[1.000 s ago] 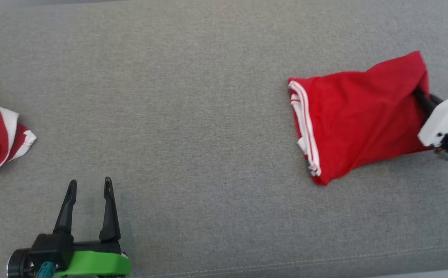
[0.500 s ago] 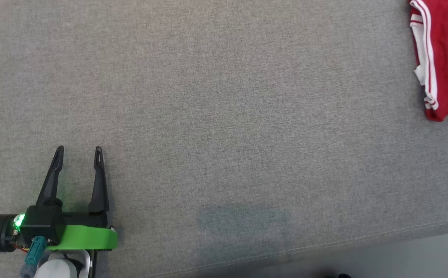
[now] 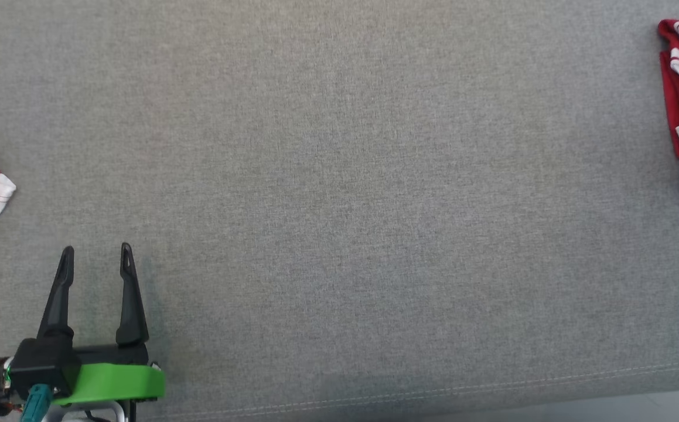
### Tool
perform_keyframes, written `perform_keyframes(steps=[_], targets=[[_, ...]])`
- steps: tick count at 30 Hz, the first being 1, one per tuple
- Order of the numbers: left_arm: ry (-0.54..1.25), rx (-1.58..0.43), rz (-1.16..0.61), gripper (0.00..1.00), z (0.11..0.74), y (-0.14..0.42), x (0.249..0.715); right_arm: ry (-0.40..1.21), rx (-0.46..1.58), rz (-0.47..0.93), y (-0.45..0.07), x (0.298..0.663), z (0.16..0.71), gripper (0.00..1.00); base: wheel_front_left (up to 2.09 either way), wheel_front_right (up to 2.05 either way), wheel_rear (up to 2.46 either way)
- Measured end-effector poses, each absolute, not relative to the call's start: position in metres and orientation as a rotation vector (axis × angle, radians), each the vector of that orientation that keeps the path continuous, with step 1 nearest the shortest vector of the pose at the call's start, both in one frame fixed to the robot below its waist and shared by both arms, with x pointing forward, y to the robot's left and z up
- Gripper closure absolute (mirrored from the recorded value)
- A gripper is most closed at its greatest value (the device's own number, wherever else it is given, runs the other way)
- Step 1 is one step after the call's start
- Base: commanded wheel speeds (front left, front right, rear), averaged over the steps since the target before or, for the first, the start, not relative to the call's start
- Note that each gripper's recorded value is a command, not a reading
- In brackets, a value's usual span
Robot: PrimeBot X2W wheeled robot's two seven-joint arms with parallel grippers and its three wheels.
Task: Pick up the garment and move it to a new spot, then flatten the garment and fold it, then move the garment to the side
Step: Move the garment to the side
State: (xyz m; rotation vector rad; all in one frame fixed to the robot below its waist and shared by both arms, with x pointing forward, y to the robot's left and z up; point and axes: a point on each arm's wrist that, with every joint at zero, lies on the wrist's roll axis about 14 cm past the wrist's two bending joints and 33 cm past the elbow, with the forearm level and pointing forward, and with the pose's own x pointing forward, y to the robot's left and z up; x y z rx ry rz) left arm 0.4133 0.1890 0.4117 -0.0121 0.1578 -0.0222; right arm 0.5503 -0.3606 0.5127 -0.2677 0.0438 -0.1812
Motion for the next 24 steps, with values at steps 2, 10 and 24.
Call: perform_keyframes(steps=[2,10,24], targets=[[0.148,-0.023,-0.009,0.0,0.419,0.191,0.405,0.003,-0.257,-0.141,-0.343,0.536,0.518,0.0,0.0,0.0,0.0],[0.099,-0.059,0.049,0.0,0.444,0.199,0.375,-0.108,-0.229,-0.029,-0.281,0.462,0.535,0.0,0.0,0.0,0.0],[0.051,-0.116,-0.004,0.0,0.464,0.175,0.343,-0.096,-0.065,-0.036,-0.227,0.347,0.514,0.0,0.0,0.0,0.0]])
